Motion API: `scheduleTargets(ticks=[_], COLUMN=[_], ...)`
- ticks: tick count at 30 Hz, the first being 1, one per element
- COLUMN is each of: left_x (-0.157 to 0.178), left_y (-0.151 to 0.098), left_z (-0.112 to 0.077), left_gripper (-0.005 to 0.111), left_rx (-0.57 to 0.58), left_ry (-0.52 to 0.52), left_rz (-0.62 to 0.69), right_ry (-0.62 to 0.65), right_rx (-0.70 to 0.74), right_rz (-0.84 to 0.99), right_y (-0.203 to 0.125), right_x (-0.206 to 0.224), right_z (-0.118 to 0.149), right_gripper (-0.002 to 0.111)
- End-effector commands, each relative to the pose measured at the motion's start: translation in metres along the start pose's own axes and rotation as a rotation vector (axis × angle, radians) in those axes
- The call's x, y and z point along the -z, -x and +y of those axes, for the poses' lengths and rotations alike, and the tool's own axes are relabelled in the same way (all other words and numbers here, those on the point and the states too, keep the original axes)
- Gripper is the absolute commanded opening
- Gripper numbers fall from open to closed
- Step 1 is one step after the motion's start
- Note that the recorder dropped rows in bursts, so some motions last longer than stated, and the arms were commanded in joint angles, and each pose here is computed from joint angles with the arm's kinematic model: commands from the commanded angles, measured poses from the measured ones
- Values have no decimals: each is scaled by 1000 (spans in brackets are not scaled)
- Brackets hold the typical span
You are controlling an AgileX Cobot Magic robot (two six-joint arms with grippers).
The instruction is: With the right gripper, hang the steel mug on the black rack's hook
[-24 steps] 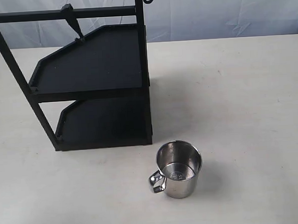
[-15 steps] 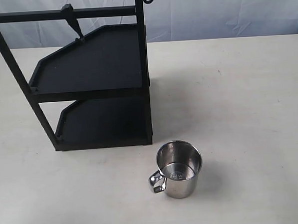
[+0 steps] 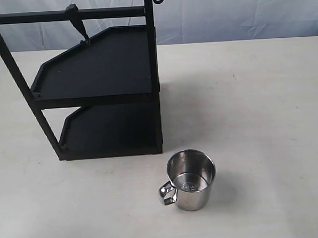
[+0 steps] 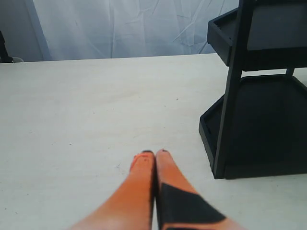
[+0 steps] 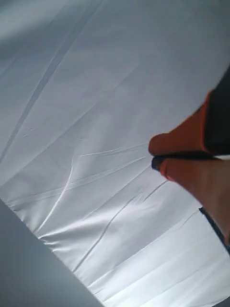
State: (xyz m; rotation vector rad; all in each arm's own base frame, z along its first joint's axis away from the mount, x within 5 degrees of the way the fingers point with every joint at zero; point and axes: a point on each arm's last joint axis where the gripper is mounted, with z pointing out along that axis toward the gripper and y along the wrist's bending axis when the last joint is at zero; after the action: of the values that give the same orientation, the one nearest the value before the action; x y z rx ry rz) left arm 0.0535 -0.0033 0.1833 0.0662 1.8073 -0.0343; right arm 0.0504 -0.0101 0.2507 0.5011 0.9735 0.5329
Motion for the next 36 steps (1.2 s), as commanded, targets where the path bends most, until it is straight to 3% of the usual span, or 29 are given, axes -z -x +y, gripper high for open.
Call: scheduleTargets(ticks=[1, 4, 11, 16, 23, 29, 33, 36], left_x=[0, 0, 0, 0, 0, 0, 0, 0], left_y=[1, 1, 1, 1, 1, 1, 1, 1], left_z=[0, 0, 0, 0, 0, 0, 0, 0], left_gripper=[0, 0, 0, 0, 0, 0, 0, 0], left_rx=[3, 3, 3, 3, 3, 3, 3, 3], left_ry=[-2, -2, -2, -2, -2, -2, -2, -2], left_rz=[-10, -10, -10, -10, -10, -10, -10, -10], right_ry=[-14, -14, -15, -93, -168, -33, 90, 131], right_rx=[-202, -305, -325, -457, -146, 98, 97, 68], right_rz=[-50, -69, -69, 61, 366, 775, 1032, 1126], right_y=[4, 6, 6, -8, -16, -28, -50, -64], right_x=[1, 1, 1, 1, -20, -87, -135, -173], right_z=[-2, -2, -2, -7, 5, 31, 36, 31], right_gripper=[-1, -1, -1, -1, -1, -1, -1, -1])
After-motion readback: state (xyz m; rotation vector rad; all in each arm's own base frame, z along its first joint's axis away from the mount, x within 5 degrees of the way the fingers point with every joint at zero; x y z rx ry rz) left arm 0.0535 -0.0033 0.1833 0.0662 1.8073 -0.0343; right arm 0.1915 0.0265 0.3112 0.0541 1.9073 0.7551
